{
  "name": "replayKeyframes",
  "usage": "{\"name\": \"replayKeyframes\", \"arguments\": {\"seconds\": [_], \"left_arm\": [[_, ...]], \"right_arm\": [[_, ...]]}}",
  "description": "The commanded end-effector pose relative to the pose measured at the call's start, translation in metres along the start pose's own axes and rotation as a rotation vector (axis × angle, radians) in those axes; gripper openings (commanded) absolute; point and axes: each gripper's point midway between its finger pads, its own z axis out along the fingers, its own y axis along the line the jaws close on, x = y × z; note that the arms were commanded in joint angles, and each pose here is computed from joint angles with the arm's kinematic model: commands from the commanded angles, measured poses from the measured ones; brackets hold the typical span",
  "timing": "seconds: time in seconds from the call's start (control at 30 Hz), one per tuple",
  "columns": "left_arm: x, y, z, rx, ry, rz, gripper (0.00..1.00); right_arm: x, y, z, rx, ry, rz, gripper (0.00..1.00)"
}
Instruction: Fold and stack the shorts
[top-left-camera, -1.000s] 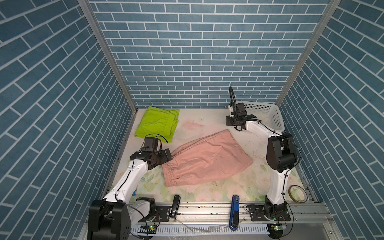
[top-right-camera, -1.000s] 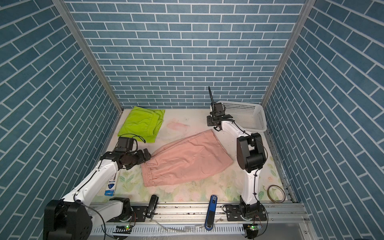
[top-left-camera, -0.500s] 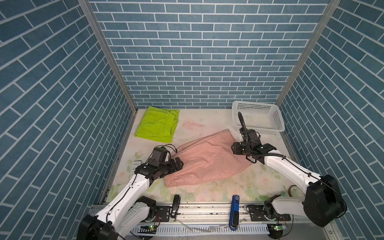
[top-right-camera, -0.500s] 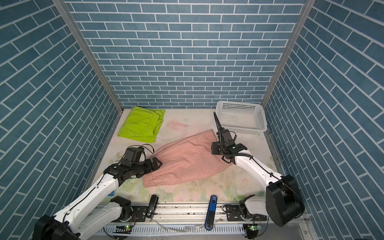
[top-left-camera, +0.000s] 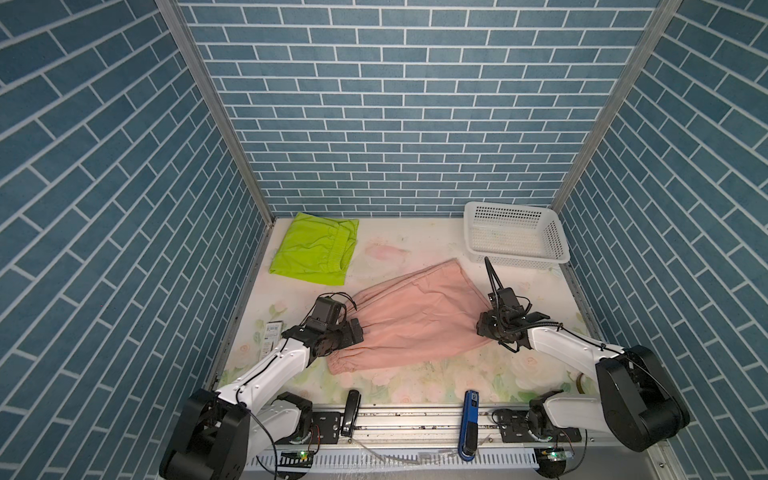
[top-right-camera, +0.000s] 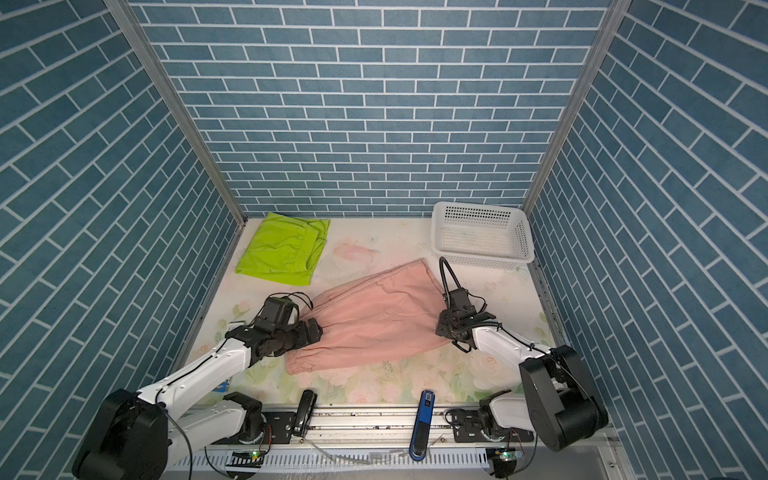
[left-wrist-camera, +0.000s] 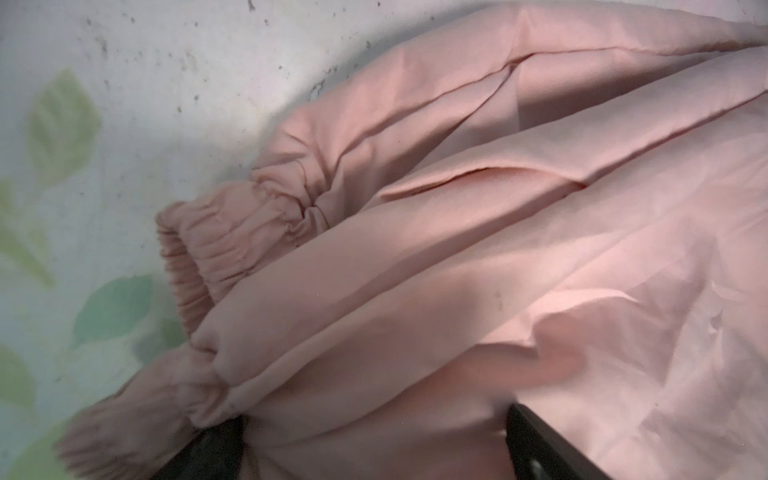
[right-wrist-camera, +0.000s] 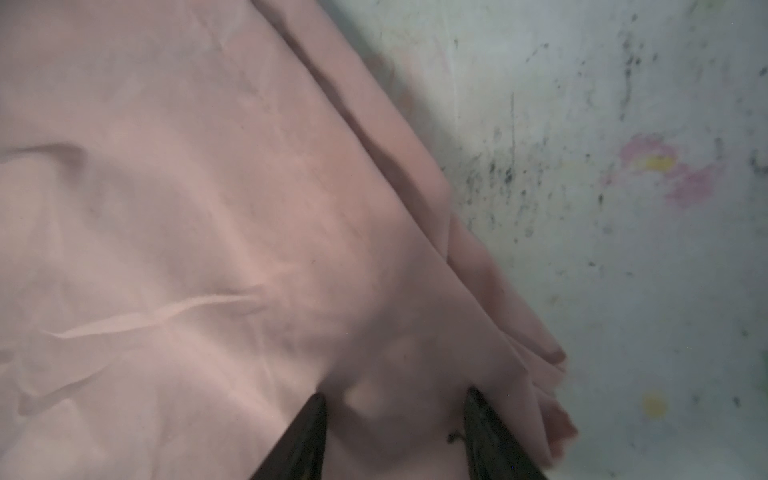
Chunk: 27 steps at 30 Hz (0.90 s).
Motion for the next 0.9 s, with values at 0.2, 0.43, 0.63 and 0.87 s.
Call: {"name": "replayKeyframes", "arguments": {"seconds": [0.2,0.43,0.63,0.87], "left_arm": [[-0.059,-0.036,-0.012,0.019,-0.106,0.169,1.0],[-0.102,-0.018,-0.106,-0.127,-0.127,0.109,1.0],[-0.123,0.047,-0.175,-0.187,-0.222,-0.078,1.0],[-0.122,0.081,-0.174,-0.167,-0.224,-0.208,1.0]], "right_arm": [[-0.03,0.077,-0.045,-0.149,-0.07,-0.42,0.57],[0.01,0.202,-0.061,-0.362,-0.112,-0.892,0.61],[0.076,0.303,-0.058,-0.478,-0.182,-1.28,0.64],[0.143,0.367,-0.044,-0.582,-0.197,-1.575,0.68]]}}
